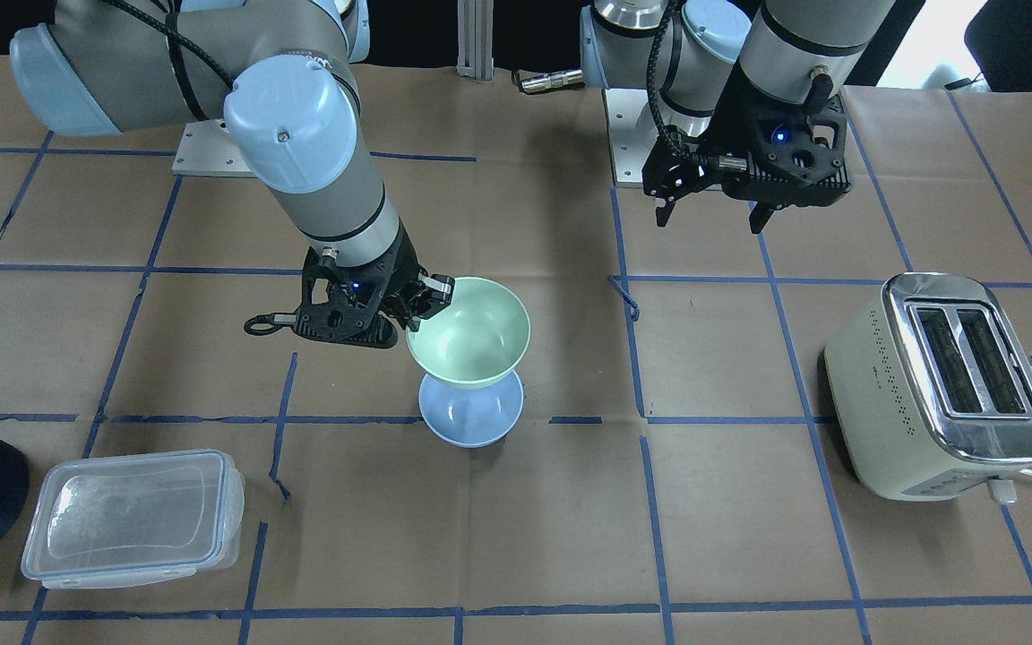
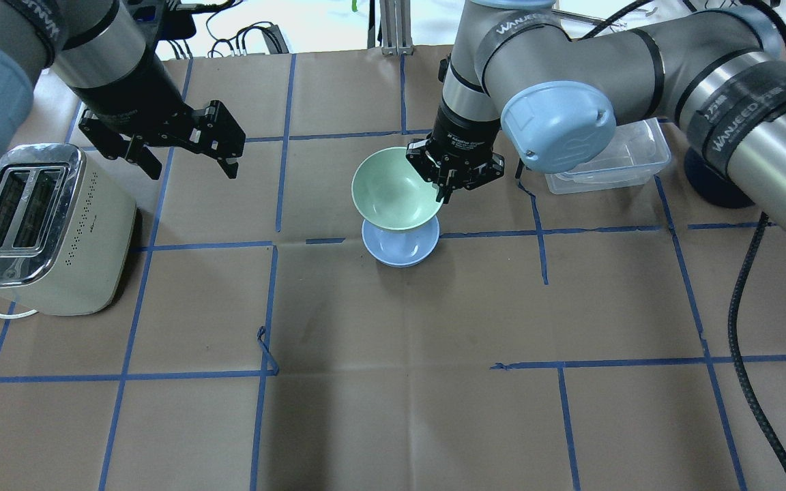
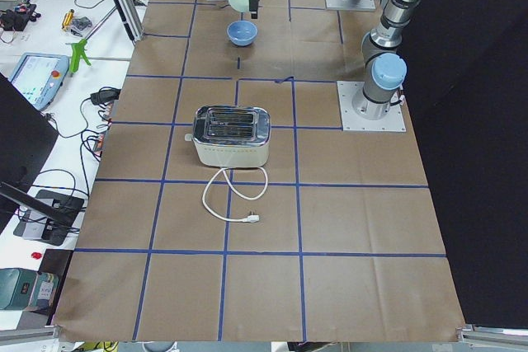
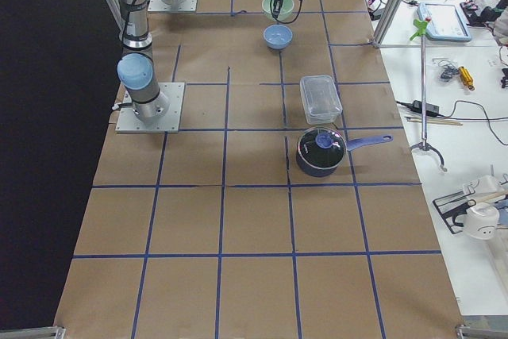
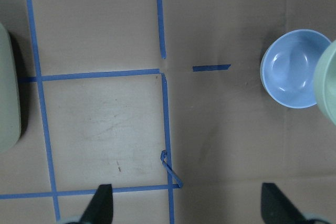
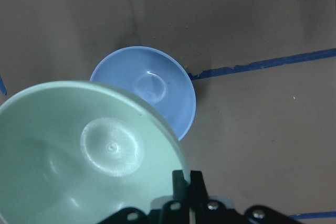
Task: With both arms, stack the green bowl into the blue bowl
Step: 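Carry the green bowl over the blue bowl with the right gripper and lower it in, then open the right gripper and lift it away from the stacked bowls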
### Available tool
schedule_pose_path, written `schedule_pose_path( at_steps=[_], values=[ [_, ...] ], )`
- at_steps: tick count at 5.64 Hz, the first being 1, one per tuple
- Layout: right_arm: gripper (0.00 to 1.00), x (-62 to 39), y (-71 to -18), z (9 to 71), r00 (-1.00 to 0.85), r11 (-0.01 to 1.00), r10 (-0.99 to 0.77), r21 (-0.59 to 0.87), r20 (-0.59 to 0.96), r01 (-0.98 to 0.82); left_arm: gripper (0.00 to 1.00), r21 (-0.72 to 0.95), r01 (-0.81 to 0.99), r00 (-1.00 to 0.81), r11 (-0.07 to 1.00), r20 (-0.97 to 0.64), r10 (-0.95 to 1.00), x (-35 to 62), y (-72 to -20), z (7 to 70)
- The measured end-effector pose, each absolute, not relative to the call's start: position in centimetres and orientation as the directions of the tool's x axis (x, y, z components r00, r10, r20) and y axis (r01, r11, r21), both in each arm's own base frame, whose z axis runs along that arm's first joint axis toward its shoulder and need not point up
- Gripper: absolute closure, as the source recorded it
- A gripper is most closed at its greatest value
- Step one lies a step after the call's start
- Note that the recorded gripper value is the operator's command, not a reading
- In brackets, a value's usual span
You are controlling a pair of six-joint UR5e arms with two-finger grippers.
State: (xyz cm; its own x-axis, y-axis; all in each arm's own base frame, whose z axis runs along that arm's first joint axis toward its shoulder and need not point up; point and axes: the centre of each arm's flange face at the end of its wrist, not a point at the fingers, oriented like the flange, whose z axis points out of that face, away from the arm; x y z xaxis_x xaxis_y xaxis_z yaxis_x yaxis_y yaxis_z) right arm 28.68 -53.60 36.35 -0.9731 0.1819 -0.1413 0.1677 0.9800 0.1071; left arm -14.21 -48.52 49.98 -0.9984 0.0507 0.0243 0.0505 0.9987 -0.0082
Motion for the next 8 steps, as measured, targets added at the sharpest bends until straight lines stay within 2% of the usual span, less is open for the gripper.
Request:
schedule_pose_path(
  at_steps=[2, 4, 5, 6, 8],
  values=[
    [0.96, 29.3, -55.7, 31.8, -0.975, 0.98, 0.179, 0.112, -0.133, 0.165, 0.02, -0.018, 0.049, -0.998, 0.999, 0.028, 0.05, -14.2, -48.5, 50.1],
    [0.95, 29.2, -55.6, 28.2, -0.977, 0.979, 0.176, 0.125, -0.123, 0.161, 0.02, -0.021, 0.048, -0.998, 0.999, 0.028, 0.049, -14.2, -48.5, 50.2],
    [0.88, 29.0, -55.0, 26.5, -0.977, 0.98, 0.171, 0.12, -0.127, 0.156, 0.02, -0.021, 0.048, -0.998, 0.999, 0.027, 0.049, -14.2, -48.4, 50.2],
    [0.01, 28.9, -54.7, 25.7, -0.976, 0.981, 0.171, 0.112, -0.132, 0.157, 0.02, -0.02, 0.049, -0.998, 0.999, 0.027, 0.049, -14.2, -48.4, 50.2],
    [0.0, 28.7, -55.0, 26.0, -0.974, 0.981, 0.179, 0.1, -0.141, 0.166, 0.02, -0.017, 0.051, -0.998, 0.999, 0.024, 0.052, -14.2, -48.5, 50.0]
  ],
)
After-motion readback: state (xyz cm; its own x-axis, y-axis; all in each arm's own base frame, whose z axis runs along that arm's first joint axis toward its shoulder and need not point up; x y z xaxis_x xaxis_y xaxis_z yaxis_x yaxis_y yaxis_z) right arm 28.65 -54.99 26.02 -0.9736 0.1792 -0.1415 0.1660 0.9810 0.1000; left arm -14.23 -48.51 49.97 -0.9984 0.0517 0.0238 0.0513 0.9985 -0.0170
